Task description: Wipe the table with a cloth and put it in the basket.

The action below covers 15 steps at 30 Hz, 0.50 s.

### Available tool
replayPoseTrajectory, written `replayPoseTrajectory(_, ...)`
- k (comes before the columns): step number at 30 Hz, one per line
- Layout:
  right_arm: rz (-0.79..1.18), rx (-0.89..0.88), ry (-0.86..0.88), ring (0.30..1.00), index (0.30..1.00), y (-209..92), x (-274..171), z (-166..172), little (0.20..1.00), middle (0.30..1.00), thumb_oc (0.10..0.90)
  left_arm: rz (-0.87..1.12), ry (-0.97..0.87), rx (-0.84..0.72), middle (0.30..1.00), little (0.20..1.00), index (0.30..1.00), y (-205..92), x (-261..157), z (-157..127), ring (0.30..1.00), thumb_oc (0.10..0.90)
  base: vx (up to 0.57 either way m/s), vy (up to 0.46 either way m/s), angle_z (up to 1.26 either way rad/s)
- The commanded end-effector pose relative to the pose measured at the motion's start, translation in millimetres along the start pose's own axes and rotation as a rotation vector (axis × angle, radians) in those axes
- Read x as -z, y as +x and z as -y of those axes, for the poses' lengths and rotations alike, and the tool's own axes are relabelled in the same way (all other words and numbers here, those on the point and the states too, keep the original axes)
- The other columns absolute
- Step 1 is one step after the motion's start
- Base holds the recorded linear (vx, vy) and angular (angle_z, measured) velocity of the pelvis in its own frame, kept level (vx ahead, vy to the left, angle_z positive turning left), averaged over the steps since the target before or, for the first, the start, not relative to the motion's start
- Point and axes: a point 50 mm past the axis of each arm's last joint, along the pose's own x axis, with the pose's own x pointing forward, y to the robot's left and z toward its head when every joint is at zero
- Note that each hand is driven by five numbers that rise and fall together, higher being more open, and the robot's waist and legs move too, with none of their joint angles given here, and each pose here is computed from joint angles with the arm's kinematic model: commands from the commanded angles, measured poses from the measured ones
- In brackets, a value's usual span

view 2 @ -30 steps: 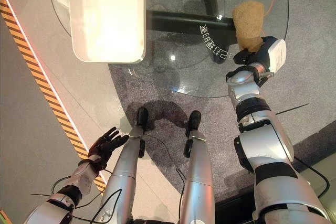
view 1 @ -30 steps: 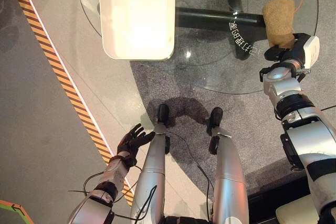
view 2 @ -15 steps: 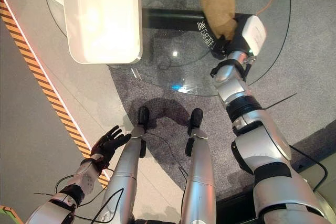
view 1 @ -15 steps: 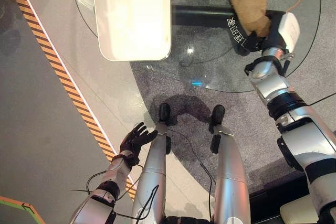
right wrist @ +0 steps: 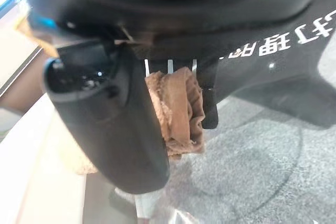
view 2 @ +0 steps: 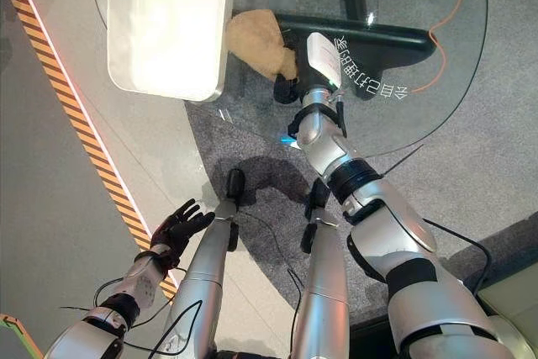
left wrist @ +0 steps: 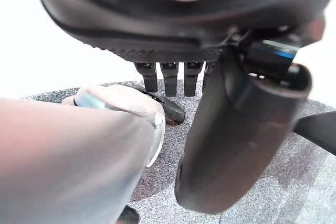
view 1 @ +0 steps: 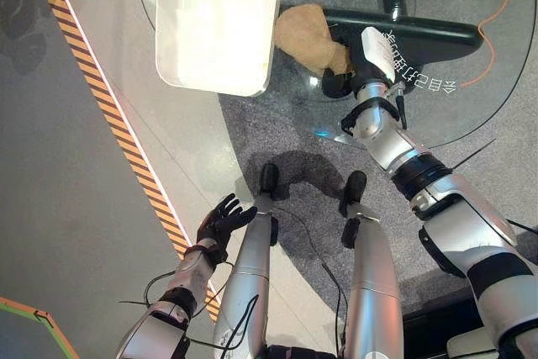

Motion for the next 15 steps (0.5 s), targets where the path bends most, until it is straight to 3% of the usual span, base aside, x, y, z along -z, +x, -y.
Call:
replayPoseTrajectory(1,0.149,-0.029,-0.03,0.3,0.3,-3.4,-23.6,-3.5,0.2,0.3,0.1,-0.004,-0.013,-0.012,0.9,0.9,0.9,-2.5,6.6,0.6,0.9,0.8,0.0,0.0,0.0)
replayPoseTrajectory(10,0.124,-0.028,-0.059,0.3,0.3,-3.7,-15.9,-5.4,0.2,0.3,0.1,-0.005,-0.01,-0.012,0.9,0.9,0.9,-1.4,5.7,1.3,0.9,0.8,0.0,0.0,0.0)
replayPoseTrajectory(15,0.059,0.087,-0.056,0.3,0.3,0.1,-4.6,6.3,0.2,0.3,0.1,-0.004,-0.014,-0.012,0.9,0.9,0.9,-1.1,5.3,1.3,0.9,0.8,0.0,0.0,0.0)
